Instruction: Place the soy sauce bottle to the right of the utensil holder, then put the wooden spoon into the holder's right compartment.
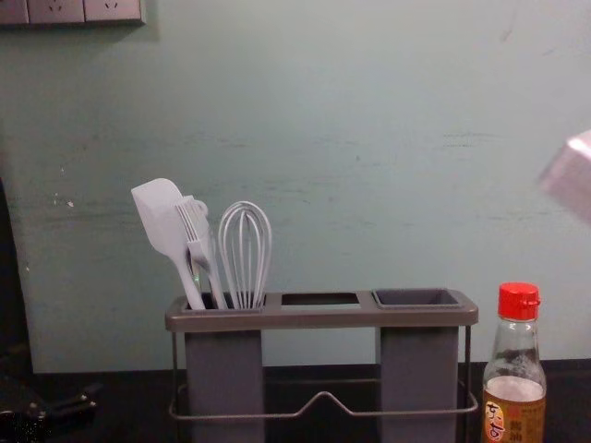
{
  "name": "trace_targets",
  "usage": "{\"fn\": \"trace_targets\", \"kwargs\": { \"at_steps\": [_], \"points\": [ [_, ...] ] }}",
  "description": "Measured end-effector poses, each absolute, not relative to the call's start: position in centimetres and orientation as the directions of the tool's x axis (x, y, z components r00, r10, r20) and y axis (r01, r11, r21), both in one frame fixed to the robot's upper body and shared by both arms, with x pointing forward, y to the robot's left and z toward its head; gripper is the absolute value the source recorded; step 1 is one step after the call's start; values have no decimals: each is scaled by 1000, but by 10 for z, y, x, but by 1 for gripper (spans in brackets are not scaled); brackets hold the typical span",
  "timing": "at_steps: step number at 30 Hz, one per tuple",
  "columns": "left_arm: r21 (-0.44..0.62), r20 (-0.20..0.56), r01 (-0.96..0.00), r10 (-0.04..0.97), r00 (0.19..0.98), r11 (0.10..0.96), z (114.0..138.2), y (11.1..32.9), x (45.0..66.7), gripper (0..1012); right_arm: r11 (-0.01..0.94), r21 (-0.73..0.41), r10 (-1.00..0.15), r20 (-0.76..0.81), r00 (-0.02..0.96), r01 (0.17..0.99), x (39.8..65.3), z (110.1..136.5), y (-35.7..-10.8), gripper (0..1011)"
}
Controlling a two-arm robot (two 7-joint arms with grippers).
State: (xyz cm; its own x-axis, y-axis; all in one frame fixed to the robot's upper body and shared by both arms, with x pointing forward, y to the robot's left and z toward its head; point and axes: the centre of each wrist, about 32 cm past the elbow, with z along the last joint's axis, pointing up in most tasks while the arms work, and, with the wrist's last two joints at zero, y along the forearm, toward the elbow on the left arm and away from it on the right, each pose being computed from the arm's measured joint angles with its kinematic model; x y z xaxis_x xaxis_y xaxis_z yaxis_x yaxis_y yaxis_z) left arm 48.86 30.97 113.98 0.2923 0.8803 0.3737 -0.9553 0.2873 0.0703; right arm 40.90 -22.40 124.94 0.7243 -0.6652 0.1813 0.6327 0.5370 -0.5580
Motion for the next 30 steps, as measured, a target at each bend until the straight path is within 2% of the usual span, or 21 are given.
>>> {"fn": "trace_targets", "kwargs": {
  "at_steps": [9,13,15,16,17,20,22,26,30],
  "points": [
    [70,374,-955,880,292,287,1140,310,489,1005,660,-435,-594,197,780,613,400,1242,-257,838],
    [70,374,-955,880,292,287,1140,310,489,1005,706,-333,-597,196,778,625,397,1237,-266,838],
    [70,374,-955,880,292,287,1140,310,489,1005,733,-215,-615,195,764,645,392,1230,-270,838],
    [70,374,-955,880,292,287,1140,310,489,1005,733,-215,-615,195,764,645,392,1230,-270,838],
    [70,374,-955,880,292,287,1140,310,489,1005,732,-150,-636,200,745,665,389,1226,-270,838],
    [70,374,-955,880,292,287,1140,310,489,1005,723,-52,-668,202,717,689,385,1219,-270,838],
    [70,374,-955,880,292,287,1140,310,489,1005,696,76,-711,206,672,714,380,1210,-267,838],
    [70,374,-955,880,292,287,1140,310,489,1005,644,219,-765,203,611,733,375,1196,-262,838],
    [70,374,-955,880,292,287,1140,310,489,1005,596,303,-803,197,563,744,371,1188,-257,838]
  ]
}}
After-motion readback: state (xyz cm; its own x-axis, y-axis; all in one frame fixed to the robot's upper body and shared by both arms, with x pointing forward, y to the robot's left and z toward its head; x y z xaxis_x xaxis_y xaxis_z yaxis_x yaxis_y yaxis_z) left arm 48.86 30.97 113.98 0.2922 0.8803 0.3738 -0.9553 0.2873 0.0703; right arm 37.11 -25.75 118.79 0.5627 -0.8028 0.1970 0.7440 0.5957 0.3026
